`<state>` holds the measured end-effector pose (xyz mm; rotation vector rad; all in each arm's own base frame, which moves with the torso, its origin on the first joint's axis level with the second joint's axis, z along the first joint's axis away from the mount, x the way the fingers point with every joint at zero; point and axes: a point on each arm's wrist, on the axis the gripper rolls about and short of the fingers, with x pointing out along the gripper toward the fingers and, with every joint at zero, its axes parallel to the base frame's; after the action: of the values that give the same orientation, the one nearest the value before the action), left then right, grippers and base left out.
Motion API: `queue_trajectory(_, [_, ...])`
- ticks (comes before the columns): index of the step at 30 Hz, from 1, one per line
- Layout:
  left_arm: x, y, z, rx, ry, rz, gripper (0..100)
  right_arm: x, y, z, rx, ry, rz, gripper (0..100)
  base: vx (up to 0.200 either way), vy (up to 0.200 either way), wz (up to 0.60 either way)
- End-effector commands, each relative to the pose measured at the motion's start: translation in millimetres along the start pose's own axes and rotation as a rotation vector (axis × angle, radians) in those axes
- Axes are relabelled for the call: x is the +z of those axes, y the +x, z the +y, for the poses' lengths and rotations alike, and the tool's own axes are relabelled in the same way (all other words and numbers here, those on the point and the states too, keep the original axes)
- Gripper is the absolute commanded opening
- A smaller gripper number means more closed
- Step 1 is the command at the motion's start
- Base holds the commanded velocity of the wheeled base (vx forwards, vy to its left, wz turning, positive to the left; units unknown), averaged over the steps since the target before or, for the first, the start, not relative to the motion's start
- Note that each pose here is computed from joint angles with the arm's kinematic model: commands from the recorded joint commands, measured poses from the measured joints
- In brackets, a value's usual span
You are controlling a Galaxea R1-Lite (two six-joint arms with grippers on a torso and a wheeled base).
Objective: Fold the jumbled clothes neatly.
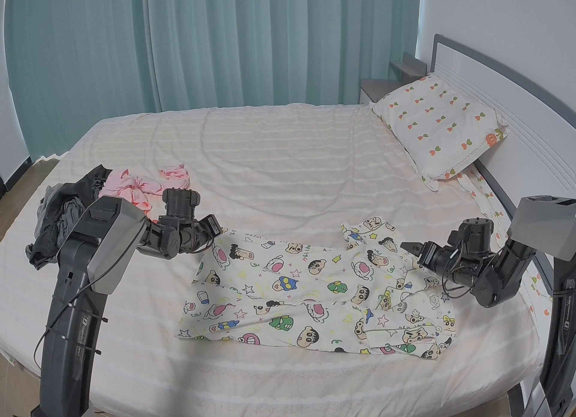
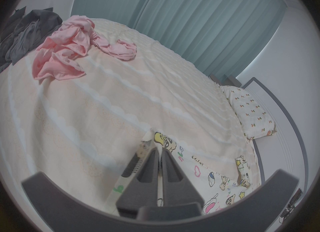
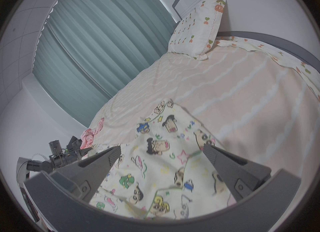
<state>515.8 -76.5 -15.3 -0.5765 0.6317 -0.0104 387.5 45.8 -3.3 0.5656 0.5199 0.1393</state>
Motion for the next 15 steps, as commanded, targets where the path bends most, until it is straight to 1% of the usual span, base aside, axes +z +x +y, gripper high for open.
queue_trajectory(1, [16.1, -20.5, -11.1, 0.001, -0.019, -0.041, 0, 8.9, 40.2, -9.9, -0.022, -0.029, 0.015, 100, 0.0, 0.0, 0.0])
queue_trajectory(6, [18.8, -25.5, -11.5, 0.003, -0.019, -0.044, 0, 12.7, 52.4, -16.6, -0.039, -0.038, 0.023, 100, 0.0, 0.0, 0.0])
queue_trajectory(11, [18.5, -33.6, -10.5, 0.026, -0.019, -0.044, 0, 22.7, 68.8, -32.0, -0.078, -0.061, 0.033, 100, 0.0, 0.0, 0.0])
queue_trajectory(15, [18.5, -36.5, -6.9, 0.032, -0.021, -0.05, 0, 26.8, 78.6, -34.8, -0.079, -0.066, 0.022, 100, 0.0, 0.0, 0.0])
